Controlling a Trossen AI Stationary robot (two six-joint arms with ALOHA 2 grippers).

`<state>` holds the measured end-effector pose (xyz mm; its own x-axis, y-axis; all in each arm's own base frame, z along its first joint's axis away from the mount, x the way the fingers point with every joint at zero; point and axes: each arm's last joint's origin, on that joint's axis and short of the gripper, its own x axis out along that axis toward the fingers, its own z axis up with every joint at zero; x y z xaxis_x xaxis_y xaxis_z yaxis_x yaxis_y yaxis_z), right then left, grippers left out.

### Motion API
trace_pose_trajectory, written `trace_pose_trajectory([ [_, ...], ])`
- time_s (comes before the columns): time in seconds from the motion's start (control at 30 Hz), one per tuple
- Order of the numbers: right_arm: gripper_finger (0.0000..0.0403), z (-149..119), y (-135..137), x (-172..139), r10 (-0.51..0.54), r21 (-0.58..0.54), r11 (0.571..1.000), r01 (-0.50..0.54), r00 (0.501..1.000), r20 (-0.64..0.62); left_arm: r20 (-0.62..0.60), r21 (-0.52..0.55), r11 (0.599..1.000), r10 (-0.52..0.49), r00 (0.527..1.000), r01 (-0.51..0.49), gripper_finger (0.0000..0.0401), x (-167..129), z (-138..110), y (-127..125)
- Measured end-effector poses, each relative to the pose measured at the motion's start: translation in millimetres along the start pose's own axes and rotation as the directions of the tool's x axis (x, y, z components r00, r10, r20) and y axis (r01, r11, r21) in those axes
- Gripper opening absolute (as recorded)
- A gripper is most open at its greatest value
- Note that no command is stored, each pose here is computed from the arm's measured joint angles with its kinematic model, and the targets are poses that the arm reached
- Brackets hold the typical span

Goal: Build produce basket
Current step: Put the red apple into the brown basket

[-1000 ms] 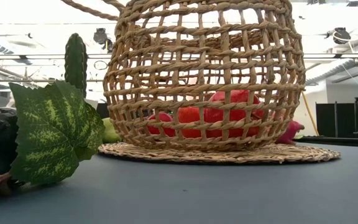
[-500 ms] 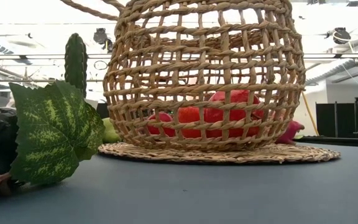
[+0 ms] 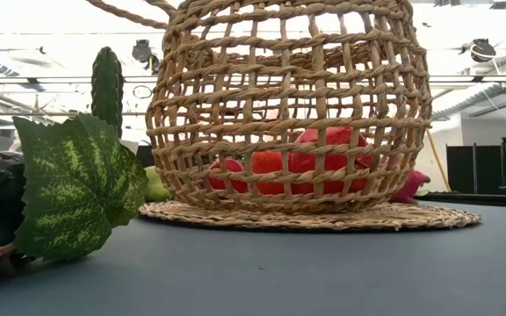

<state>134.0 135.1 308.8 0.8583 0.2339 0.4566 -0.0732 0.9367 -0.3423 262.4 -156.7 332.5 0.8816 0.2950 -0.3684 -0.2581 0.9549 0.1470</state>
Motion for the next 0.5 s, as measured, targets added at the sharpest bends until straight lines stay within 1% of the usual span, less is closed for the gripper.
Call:
trace_pose_trajectory([
  [0.33,0.0375,0.0,0.1,0.0,0.001,-0.038,0.999,-0.001,1.0,0.0,0.0,-0.001,1.0,0.0,1.0,0.0,0.0273,0.0,0.0,0.0],
  [0.5,0.0375,0.0,0.1,0.0,0.001,-0.11,0.994,-0.001,1.0,0.0,0.0,-0.004,1.0,0.0,1.0,0.0,0.0273,0.0,0.0,0.0],
])
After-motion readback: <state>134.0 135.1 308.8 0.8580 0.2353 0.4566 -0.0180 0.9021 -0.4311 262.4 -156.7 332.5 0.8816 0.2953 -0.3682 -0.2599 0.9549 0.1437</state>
